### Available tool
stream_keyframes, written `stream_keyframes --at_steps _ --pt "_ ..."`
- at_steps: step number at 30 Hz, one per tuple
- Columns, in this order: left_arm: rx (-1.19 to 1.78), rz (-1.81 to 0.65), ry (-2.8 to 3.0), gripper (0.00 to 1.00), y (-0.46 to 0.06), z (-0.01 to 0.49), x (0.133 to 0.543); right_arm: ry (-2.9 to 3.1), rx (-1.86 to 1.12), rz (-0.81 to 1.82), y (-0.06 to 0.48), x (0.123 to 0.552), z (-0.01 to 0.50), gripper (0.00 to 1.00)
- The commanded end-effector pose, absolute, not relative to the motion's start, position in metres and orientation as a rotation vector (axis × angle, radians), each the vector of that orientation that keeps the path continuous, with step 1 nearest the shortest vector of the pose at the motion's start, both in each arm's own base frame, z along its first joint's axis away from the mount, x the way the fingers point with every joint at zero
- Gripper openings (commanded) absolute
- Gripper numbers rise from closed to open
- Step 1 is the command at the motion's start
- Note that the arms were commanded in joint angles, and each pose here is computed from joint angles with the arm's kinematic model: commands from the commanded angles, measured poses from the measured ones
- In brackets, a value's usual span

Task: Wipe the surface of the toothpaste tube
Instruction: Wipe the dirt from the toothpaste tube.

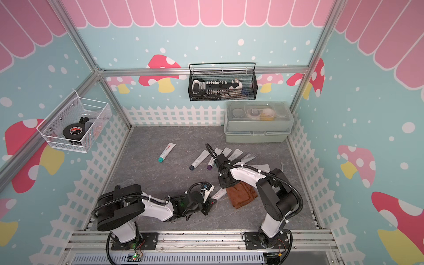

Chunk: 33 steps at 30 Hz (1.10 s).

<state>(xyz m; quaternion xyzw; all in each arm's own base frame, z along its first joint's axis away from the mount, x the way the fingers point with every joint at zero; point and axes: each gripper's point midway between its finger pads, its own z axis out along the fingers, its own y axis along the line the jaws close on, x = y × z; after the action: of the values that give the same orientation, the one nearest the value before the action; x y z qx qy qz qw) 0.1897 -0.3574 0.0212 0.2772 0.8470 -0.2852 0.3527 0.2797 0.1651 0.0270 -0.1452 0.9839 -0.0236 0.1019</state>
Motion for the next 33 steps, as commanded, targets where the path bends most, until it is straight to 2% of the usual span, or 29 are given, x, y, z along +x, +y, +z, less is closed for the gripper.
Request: stream_keyframes --at_steps 1,4,13,18,25,29,33 --pt "0.75 -0.53 2.396 0.26 -0.307 -0.031 0.173 3.011 -0.445 -0.448 0.107 0.258 0.003 0.06" --pt "0.751 -0.532 2.397 0.26 -0.307 -0.032 0.173 2.996 -0.439 -0.43 0.109 0.259 0.011 0.07" --pt "0.775 -0.53 2.397 0.26 -0.315 -0.032 0.174 2.944 -0.522 0.169 0.184 0.241 0.05 0.07" --pt "0.786 -0.535 2.397 0.26 -0.319 -0.031 0.175 2.924 -0.559 0.31 0.206 0.232 0.057 0.08" --pt "0.786 -0.536 2.4 0.26 -0.319 -0.029 0.175 3.002 -0.586 0.008 0.181 0.239 0.018 0.07" --pt "0.777 -0.538 2.399 0.26 -0.317 -0.028 0.174 3.008 -0.571 -0.282 0.15 0.249 0.007 0.07" --pt "0.768 -0.542 2.398 0.26 -0.313 -0.028 0.173 3.015 -0.521 -0.413 0.126 0.256 0.001 0.07"
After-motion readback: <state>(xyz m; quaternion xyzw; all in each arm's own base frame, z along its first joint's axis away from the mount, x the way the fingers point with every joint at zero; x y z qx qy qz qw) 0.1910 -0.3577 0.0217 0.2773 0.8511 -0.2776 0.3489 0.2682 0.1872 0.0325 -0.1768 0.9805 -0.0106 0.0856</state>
